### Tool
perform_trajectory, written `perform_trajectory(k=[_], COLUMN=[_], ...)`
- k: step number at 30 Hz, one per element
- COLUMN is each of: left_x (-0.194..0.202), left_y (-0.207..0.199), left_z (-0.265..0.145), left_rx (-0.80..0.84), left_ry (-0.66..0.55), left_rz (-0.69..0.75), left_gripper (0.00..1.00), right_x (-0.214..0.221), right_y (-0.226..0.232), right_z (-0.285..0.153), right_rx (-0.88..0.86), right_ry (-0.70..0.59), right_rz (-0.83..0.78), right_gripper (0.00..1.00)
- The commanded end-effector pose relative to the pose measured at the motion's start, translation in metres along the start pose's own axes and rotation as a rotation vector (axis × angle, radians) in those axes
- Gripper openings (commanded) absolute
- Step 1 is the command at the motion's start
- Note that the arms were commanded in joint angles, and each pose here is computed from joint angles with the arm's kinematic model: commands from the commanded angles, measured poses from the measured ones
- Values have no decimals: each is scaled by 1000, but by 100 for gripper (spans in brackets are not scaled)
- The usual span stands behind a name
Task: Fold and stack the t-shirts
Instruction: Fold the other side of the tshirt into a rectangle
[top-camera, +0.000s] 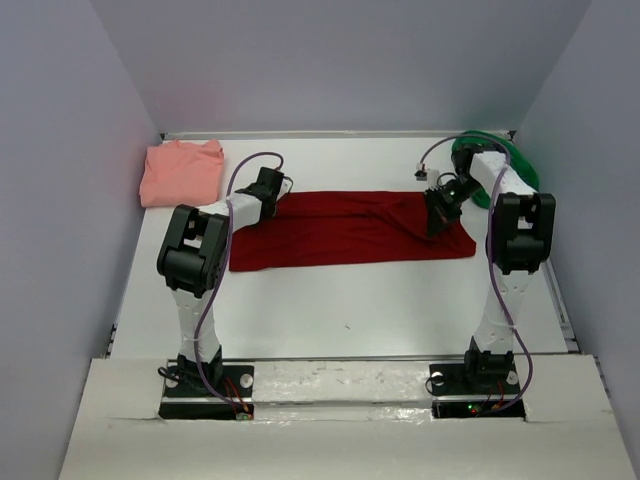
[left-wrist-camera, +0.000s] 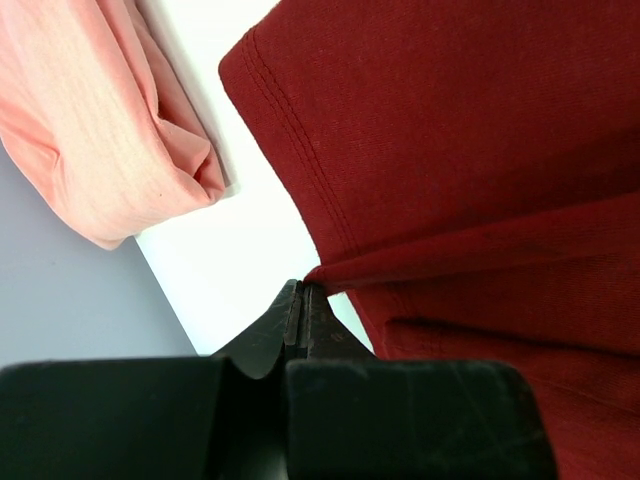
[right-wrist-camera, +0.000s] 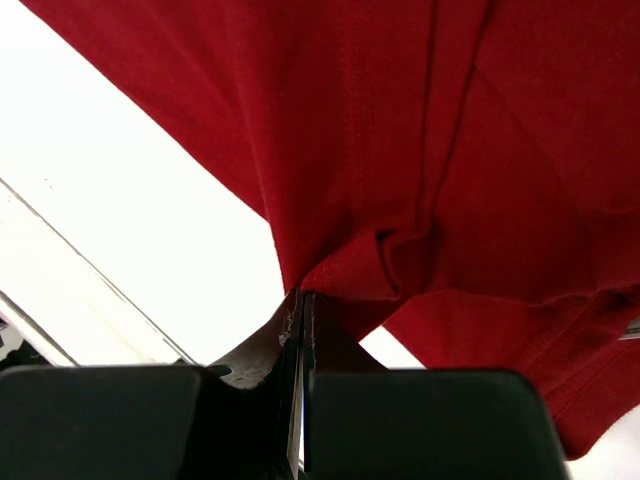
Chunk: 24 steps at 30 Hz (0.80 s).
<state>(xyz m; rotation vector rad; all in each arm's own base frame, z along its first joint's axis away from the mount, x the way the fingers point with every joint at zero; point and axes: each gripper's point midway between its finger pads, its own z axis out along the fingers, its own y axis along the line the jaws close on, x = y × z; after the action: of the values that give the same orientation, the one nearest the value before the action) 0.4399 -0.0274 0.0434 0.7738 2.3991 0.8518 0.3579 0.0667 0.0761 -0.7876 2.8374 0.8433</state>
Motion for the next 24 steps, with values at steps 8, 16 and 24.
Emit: perform_trajectory(k=[8,16,24], left_x=[-7,-7,-7], left_y=[16,18,24], left_z=[-13,-12,-17], left_rx=[-36,-46,-60], left_ry=[-31,-27,-31], left_rz=[-38,-33,-39], left_gripper=[0,0,0], right_x=[12,14,-2], right_y=[-6,10,31], right_z=[18,16,-10], right_rx=[26,-10,-33], right_ry=[77,96,35], right_rz=[-12,-17,-49], right_gripper=[34,100,100])
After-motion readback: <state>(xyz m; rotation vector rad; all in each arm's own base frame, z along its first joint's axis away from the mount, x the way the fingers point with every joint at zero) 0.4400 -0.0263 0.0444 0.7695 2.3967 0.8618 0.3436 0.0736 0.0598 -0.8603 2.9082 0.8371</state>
